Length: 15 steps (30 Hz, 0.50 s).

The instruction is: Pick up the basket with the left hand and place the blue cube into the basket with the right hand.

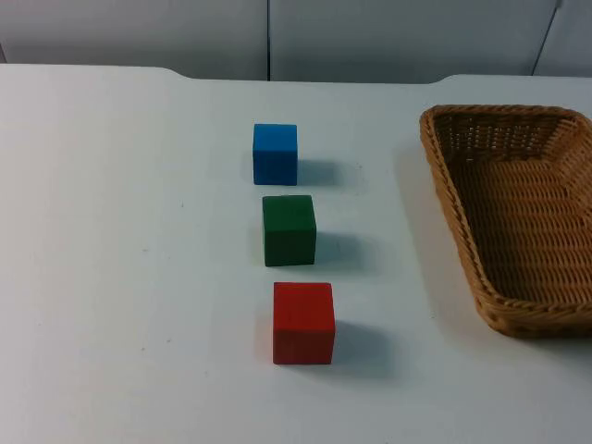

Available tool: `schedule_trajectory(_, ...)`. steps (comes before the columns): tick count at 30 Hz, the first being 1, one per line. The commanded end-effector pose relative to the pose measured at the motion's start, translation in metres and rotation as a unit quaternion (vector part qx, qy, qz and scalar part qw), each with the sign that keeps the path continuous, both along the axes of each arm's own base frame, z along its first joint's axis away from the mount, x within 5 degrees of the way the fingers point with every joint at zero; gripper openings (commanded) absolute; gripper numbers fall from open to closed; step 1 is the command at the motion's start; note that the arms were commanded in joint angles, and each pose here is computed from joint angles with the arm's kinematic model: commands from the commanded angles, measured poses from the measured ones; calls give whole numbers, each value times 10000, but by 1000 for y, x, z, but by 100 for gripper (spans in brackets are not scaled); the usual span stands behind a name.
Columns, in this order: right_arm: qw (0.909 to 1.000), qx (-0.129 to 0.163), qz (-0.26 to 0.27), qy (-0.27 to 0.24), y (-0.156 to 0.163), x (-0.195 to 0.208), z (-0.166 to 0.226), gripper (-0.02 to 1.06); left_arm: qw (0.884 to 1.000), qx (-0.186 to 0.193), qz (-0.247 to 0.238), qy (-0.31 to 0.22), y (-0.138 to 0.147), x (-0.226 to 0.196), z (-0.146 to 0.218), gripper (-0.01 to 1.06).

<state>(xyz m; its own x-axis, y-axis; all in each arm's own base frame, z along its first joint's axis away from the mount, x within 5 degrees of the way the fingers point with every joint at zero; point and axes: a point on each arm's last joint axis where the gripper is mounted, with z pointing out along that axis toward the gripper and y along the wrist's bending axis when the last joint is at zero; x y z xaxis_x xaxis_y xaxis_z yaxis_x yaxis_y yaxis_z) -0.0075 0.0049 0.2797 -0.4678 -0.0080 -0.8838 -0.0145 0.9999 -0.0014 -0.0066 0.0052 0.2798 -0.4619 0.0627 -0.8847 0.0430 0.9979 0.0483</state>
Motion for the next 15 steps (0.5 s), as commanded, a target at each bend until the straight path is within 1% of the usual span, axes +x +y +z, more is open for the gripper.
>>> schedule_trajectory(1, 9999, -24, -21, -125, 0, 1, 2, 104, 9998, -57, 4, -176, 0, -2, 5, 105)
schedule_trajectory(4, 9998, -26, -23, -195, 0, 0, 4, 104, 9994, -84, -11, -328, 0, -4, 11, 105)
schedule_trajectory(7, 9991, -33, -29, -429, 0, -2, 12, 104, 9984, -167, -63, -539, -1, -8, 21, 105)
schedule_trajectory(10, 9986, -35, -32, -530, 0, -2, 15, 104, 9980, -309, -163, -519, -4, -5, 27, 105)
schedule_trajectory(11, 9986, -25, -27, -524, 0, -1, 16, 104, 9974, -421, -238, -532, -7, -3, 32, 105)
schedule_trajectory(13, 9994, 33, 12, -354, 1, 5, 16, 104, 9954, -633, -409, -584, -11, 2, 40, 105)
schedule_trajectory(14, 9994, 33, 12, -354, 1, 5, 16, 104, 9954, -633, -409, -584, -11, 2, 40, 105)
schedule_trajectory(15, 9997, 89, 40, -220, 1, 11, 17, 104, 9942, -731, -461, -633, -13, 6, 44, 105)
